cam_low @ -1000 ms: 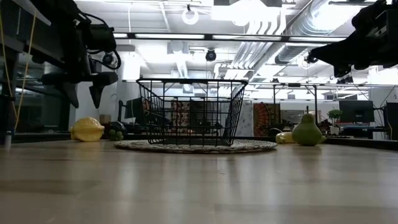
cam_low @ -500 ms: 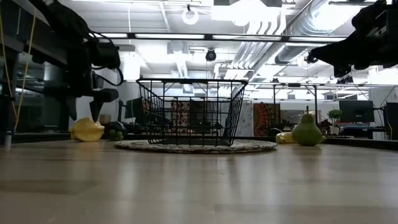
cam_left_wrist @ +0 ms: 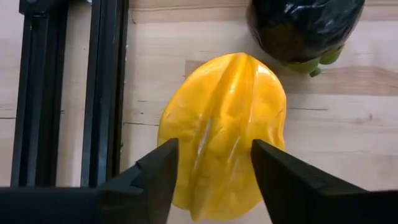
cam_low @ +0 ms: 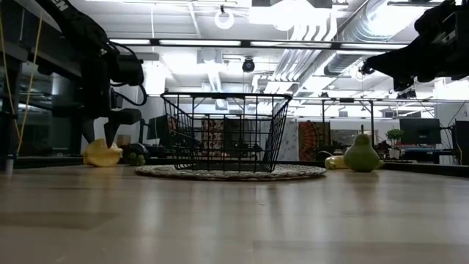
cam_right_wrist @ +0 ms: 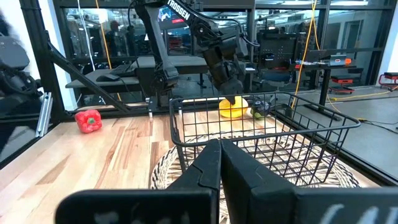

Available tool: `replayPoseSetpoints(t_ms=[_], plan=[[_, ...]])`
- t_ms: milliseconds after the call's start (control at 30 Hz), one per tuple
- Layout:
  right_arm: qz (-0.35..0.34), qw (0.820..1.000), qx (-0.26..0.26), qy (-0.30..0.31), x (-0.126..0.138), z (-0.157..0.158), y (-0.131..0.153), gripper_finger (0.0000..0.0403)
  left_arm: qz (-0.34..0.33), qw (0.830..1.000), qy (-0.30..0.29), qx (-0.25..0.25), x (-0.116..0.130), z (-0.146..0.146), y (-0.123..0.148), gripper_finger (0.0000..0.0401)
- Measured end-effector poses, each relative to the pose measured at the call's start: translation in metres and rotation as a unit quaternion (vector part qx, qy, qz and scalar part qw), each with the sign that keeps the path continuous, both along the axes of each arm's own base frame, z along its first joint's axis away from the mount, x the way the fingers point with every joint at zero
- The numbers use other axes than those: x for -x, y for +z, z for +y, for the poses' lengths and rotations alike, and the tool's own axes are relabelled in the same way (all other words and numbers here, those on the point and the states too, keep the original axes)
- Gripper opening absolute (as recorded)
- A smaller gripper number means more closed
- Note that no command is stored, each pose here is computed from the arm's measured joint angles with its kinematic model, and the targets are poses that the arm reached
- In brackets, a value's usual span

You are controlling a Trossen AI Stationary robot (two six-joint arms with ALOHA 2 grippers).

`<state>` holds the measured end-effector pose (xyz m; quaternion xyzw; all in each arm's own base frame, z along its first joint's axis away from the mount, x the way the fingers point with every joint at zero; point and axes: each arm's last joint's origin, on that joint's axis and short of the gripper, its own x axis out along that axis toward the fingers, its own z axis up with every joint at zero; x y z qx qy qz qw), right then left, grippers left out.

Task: Build produce basket
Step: Put the starfruit into the wire basket

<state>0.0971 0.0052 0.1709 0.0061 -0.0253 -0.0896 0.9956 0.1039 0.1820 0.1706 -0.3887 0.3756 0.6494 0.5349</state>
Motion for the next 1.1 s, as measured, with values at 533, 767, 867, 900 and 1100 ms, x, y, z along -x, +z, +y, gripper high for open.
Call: replayPoseSetpoints(t_ms=[533,767,867,900,1100], plan=[[0.0,1.0,0.0,0.0,0.0,0.0,0.0,0.0,-0.025,0.999,-0.022,-0.009,0.002,-0.006,0.012,0.0013],[0.0,1.0,0.0,0.0,0.0,0.0,0.0,0.0,-0.088,0.993,-0.059,-0.058,0.012,-0.026,0.044,0.0011],[0.0,1.0,0.0,0.0,0.0,0.0,0.0,0.0,-0.137,0.979,-0.116,-0.093,0.014,-0.041,0.064,0.0009],[0.0,1.0,0.0,0.0,0.0,0.0,0.0,0.0,-0.152,0.974,-0.131,-0.108,0.015,-0.046,0.071,0.001],[0.0,1.0,0.0,0.0,0.0,0.0,0.0,0.0,-0.264,0.907,-0.252,-0.21,0.014,-0.077,0.118,0.001]])
